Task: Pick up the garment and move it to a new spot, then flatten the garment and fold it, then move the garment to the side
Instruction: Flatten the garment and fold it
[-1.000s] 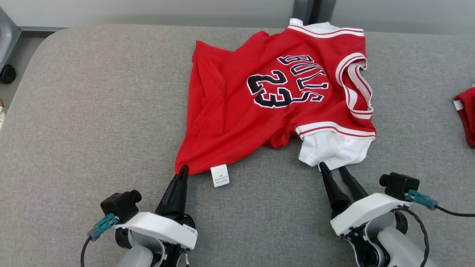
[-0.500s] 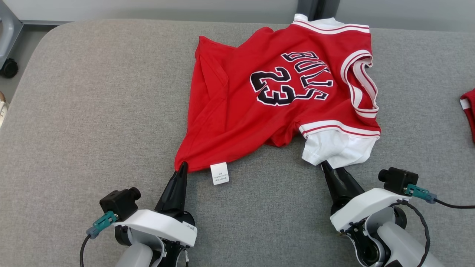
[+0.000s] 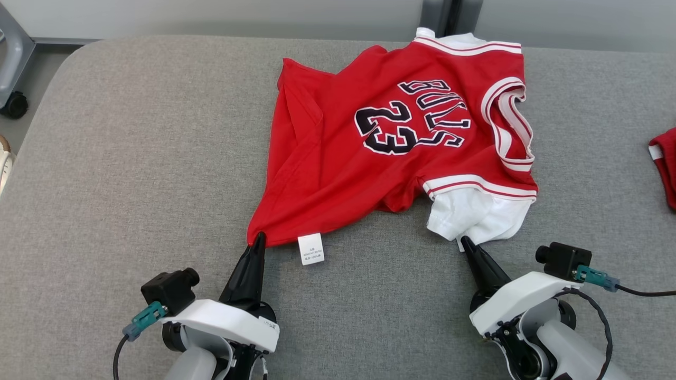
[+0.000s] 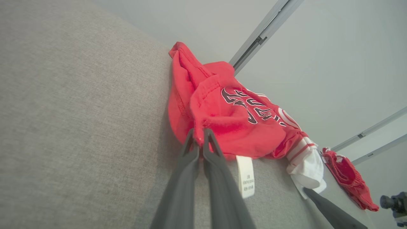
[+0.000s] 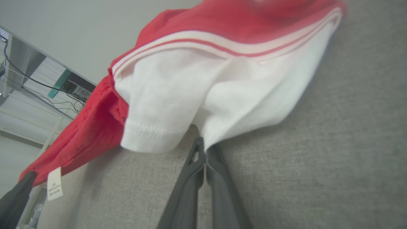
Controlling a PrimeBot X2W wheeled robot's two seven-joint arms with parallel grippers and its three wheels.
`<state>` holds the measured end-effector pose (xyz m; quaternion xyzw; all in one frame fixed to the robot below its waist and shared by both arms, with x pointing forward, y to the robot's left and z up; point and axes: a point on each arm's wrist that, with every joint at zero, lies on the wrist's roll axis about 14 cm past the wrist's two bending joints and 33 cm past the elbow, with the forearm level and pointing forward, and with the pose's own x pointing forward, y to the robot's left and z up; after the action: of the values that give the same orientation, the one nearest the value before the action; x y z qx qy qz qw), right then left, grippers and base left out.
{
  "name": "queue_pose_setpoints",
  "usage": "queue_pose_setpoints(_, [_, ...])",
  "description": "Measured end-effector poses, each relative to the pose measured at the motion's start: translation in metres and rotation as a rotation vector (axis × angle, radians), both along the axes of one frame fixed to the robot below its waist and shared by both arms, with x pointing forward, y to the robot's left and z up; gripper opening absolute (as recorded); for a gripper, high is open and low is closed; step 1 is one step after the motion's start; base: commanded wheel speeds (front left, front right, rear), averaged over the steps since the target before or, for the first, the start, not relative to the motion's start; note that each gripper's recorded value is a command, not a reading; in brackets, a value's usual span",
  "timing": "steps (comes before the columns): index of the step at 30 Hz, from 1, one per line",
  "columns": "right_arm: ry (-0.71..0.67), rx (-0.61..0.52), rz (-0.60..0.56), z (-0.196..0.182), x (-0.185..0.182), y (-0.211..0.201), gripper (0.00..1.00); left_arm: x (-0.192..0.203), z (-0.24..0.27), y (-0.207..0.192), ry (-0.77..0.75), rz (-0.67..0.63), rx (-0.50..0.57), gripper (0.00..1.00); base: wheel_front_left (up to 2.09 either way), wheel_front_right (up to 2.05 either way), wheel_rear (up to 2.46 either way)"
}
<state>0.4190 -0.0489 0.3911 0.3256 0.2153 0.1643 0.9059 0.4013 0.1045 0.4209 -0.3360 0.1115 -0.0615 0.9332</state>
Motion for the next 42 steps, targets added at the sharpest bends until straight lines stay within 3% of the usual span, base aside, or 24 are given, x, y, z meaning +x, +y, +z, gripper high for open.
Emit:
queue_pose_setpoints(9, [-0.017, -0.035, 0.024, 0.006, -0.010, -0.008, 0.00, -0.004, 0.009, 0.000, -0.026, 0.002, 0.003, 0.00, 0.00, 0.00, 0.00])
queue_pose_setpoints(27, [-0.156, -0.341, 0.106, 0.069, 0.001, -0.088, 0.00, -0.006, 0.053, 0.007, -0.159, 0.024, 0.014, 0.00, 0.00, 0.00, 0.00])
queue_pose_setpoints(34, [-0.207, -0.386, 0.099, 0.115, 0.008, -0.116, 0.00, -0.004, 0.081, 0.017, -0.244, 0.056, 0.027, 0.00, 0.00, 0.00, 0.00])
queue_pose_setpoints(42, [-0.298, -0.309, 0.055, 0.167, 0.018, -0.121, 0.00, 0.003, 0.115, 0.028, -0.345, 0.090, 0.040, 0.00, 0.00, 0.00, 0.00])
